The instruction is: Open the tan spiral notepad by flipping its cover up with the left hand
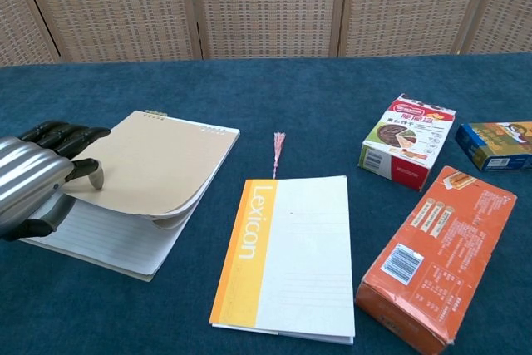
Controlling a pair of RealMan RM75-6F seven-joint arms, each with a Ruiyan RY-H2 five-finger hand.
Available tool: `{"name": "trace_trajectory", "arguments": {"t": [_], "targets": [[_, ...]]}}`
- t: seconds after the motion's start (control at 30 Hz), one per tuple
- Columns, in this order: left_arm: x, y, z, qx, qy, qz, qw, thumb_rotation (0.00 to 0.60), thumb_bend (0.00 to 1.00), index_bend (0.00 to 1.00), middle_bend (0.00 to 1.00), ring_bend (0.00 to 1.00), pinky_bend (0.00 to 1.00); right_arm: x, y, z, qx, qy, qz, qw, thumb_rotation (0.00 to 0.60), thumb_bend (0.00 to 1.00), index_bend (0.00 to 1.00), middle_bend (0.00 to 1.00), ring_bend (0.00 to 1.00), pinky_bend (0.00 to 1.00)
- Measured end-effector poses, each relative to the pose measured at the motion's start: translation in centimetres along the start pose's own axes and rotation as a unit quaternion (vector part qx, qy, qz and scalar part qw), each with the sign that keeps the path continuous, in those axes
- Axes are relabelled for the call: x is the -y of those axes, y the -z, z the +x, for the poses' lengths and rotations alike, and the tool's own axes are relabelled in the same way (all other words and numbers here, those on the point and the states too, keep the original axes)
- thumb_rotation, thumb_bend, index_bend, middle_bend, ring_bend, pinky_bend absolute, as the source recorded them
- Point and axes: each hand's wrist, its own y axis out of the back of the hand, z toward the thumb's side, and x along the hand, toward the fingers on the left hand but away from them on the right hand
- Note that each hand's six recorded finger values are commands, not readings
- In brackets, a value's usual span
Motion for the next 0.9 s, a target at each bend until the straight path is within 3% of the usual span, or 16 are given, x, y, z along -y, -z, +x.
{"name": "trace_trajectory", "arguments": {"t": [0.57,0.9], "targets": [[-1.5,0.0,-5.5,0.021,-0.023,0.009,0.9995,0.6,0.66,0.78,0.0,0.0,0.03,0.0,0.0,0.1,-0.001,-0.001,0.005,1.0,0.6,0.0,0.0,0.0,0.0,0.0],[-1.3,0.3,-9.0,0.024,-0.013,0.011,0.9996,0.6,0.66,0.78,0.0,0.0,0.03,0.1,0.0,0.1,0.0,-0.001,0.006,1.0,0.6,0.0,0.0,0.0,0.0,0.0]]}}
